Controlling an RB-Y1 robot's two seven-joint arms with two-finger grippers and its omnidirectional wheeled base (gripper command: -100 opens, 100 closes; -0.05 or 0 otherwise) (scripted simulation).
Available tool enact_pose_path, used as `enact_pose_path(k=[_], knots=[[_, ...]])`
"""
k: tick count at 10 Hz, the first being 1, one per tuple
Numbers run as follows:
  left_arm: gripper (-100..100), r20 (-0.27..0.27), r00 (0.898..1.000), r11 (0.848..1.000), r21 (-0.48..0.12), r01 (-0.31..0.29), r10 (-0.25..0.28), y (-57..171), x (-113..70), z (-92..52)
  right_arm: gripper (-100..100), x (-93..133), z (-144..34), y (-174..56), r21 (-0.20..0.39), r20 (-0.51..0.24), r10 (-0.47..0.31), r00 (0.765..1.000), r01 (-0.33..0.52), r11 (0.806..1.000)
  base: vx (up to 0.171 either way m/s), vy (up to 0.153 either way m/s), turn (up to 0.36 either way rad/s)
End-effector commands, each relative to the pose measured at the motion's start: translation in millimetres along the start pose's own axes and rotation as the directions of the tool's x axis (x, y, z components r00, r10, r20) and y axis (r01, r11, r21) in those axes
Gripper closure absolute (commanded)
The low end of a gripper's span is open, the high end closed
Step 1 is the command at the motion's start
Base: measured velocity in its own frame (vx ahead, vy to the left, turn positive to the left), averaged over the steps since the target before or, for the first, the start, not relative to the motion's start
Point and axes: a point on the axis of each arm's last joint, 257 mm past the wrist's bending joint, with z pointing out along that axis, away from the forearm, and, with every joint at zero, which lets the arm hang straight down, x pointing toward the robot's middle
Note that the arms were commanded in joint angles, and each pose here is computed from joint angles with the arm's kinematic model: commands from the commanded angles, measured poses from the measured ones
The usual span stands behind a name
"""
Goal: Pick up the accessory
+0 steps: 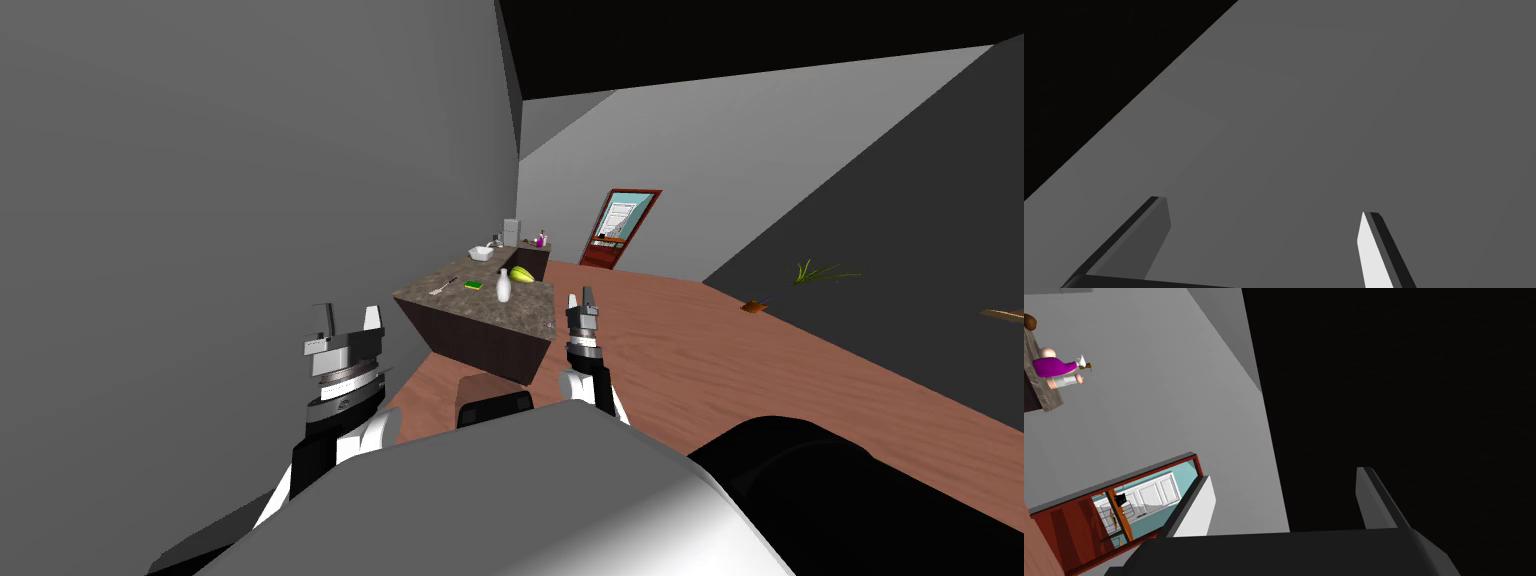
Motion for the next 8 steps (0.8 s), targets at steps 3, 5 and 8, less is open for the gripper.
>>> enact_pose_path(k=[3, 5, 8], knots=[[0, 0.000, 1.000, 1.000, 0.000, 0.000, 0.000, 0.0, 0.0, 0.0, -100, 12.0, -7.5, -18.6, 0.032, -0.107, -0.066, 0.992, 0.069, 0.997, 0.000, 0.025, 0.012], [0, 0.000, 1.000, 1.000, 0.000, 0.000, 0.000, 0.0, 0.0, 0.0, -100, 16.8, -11.9, -27.7, 0.044, -0.156, -0.096, 0.983, 0.104, 0.994, 0.000, 0.041, 0.011], [0, 0.000, 1.000, 1.000, 0.000, 0.000, 0.000, 0.0, 0.0, 0.0, -100, 24.2, -24.3, -50.5, 0.070, -0.256, -0.158, 0.954, 0.181, 0.981, 0.000, 0.048, 0.017]])
